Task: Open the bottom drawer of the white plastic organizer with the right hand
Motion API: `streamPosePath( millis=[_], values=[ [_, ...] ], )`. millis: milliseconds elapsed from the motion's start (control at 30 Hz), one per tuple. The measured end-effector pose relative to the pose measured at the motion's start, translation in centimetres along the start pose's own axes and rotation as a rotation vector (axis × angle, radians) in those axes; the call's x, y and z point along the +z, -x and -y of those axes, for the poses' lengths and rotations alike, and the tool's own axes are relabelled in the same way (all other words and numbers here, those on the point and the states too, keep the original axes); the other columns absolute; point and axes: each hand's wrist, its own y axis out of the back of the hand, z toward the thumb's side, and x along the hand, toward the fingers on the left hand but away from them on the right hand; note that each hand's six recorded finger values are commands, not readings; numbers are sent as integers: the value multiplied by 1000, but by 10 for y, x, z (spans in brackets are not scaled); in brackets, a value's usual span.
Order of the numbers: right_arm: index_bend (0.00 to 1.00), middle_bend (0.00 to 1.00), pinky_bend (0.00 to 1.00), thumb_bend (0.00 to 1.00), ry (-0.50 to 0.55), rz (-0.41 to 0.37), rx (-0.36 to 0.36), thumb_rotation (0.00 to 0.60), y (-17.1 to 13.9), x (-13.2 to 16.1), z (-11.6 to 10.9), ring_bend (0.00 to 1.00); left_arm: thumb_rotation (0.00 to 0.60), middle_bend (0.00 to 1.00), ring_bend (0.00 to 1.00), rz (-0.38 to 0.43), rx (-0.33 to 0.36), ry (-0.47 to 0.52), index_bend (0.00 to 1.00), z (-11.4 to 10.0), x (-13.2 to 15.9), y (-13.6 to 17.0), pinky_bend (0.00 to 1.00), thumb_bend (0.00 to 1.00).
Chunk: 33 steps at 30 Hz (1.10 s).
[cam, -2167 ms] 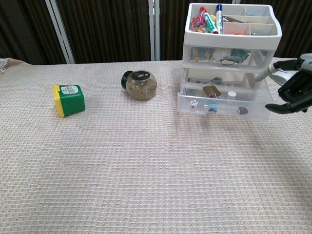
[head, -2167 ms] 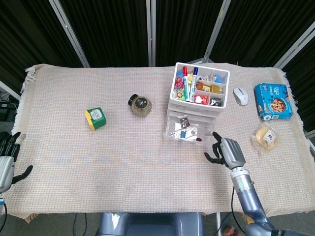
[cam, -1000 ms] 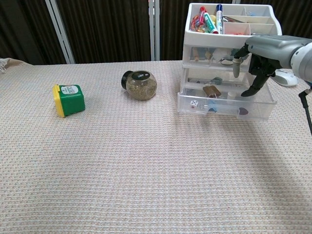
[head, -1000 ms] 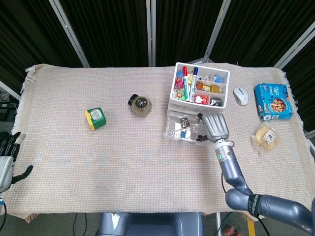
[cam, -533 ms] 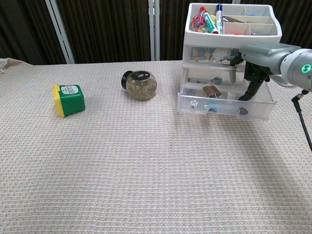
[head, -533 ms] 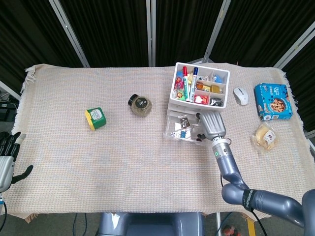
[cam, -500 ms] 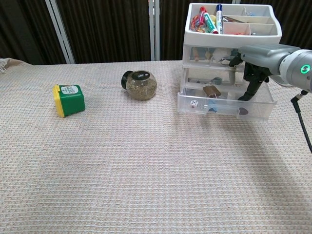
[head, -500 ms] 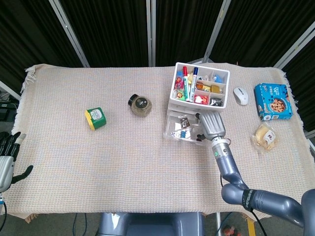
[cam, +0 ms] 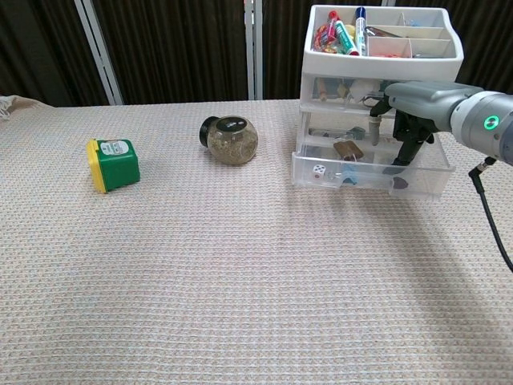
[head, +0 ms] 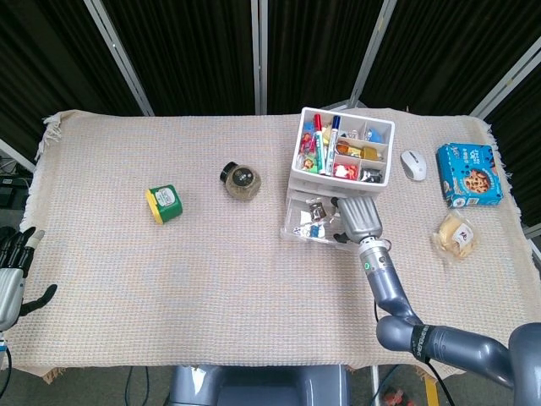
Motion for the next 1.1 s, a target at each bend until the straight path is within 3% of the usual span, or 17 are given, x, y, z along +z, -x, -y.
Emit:
streamPosePath(
  millis=[267, 1100],
  values=[
    [516, 1000, 686, 180, 14, -1, -6, 600, 1, -2, 2, 1000, 600, 0, 0, 0, 0, 0, 0, 0, 0, 0, 0, 288],
    [534, 1000, 685, 244, 9, 7, 12, 600, 2, -6, 11, 1000, 600, 0, 0, 1, 0, -1, 0, 0, 0, 0, 0, 288]
  ],
)
